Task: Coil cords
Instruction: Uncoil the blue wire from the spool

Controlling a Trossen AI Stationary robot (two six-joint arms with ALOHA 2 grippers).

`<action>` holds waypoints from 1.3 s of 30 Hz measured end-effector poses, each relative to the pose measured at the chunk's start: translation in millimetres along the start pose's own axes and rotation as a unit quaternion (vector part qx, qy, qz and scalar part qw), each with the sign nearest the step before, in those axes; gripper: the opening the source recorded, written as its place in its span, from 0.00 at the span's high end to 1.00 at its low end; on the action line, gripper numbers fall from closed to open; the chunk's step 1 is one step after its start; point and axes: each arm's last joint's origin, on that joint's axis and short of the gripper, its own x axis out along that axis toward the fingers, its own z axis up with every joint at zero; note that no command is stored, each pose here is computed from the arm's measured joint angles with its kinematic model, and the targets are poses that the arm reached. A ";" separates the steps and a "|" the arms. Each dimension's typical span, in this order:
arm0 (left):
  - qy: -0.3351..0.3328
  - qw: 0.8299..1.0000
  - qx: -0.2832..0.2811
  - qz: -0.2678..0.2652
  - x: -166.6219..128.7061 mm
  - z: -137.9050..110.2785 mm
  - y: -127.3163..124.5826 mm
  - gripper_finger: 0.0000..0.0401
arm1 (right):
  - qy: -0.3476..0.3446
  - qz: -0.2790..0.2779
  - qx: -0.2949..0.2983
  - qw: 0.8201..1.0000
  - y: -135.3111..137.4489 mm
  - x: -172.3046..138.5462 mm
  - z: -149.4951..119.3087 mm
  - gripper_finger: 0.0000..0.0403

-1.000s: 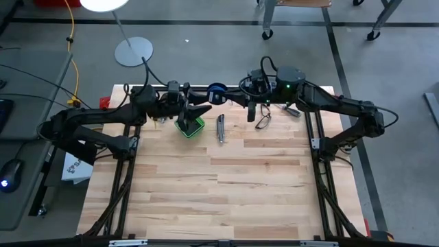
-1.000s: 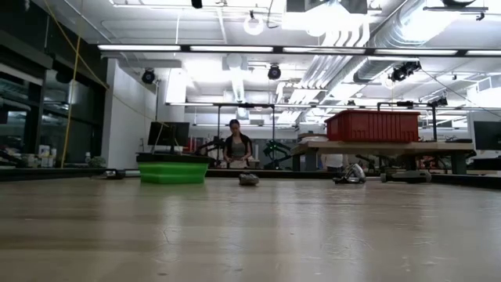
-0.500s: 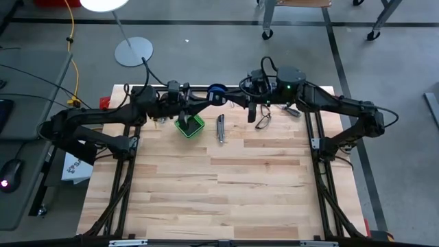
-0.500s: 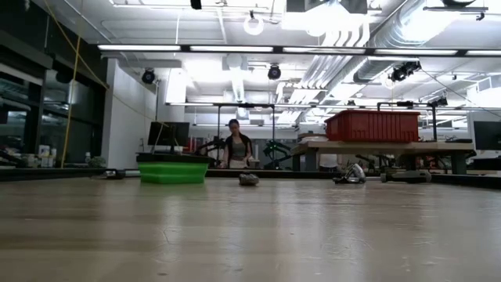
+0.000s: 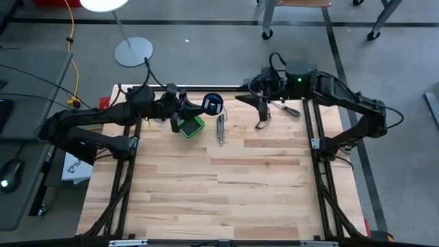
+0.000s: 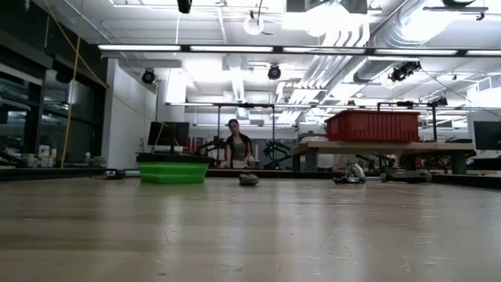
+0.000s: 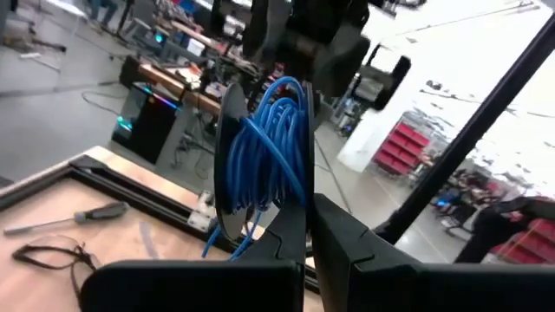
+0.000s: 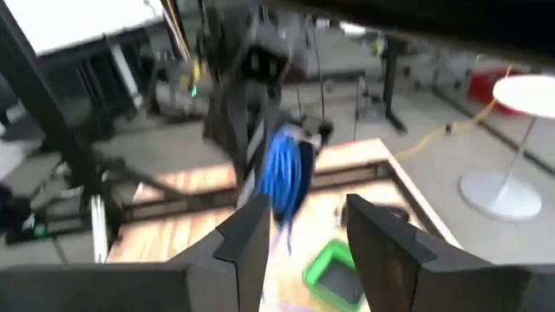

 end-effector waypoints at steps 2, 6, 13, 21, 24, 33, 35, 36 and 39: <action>0.003 1.000 0.002 0.006 -2.4 9.9 -3.6 1.00 | 0.024 0.004 0.000 1.000 2.3 2.8 -6.5 0.64; 0.022 0.999 0.034 0.035 -1.7 31.9 -10.2 1.00 | 0.045 0.013 0.000 0.999 6.8 13.4 -20.4 0.64; 0.038 0.996 0.068 0.050 8.8 56.8 -20.0 1.00 | -0.016 -0.010 0.022 1.000 5.1 30.8 -24.2 0.64; 0.046 0.995 0.074 0.053 19.5 63.8 -21.6 1.00 | -0.016 -0.039 0.029 0.999 3.4 37.1 -26.7 0.65; 0.060 0.994 0.071 0.060 21.1 60.7 -19.4 1.00 | -0.007 -0.035 0.027 0.999 7.0 36.5 -28.3 0.75; 0.119 0.992 0.012 0.035 18.9 52.1 -18.7 1.00 | -0.020 -0.010 0.014 1.000 17.6 33.1 -25.1 0.99; 0.142 0.990 -0.016 0.018 18.3 49.2 -19.1 1.00 | -0.031 -0.008 0.014 0.999 18.0 28.3 -21.8 1.00; 0.150 0.988 -0.027 0.011 18.1 48.4 -19.4 1.00 | -0.034 -0.009 0.012 0.999 17.5 25.5 -20.7 1.00; 0.160 0.986 -0.049 -0.005 17.9 47.8 -20.7 1.00 | -0.043 -0.009 0.006 0.999 17.8 21.5 -18.0 1.00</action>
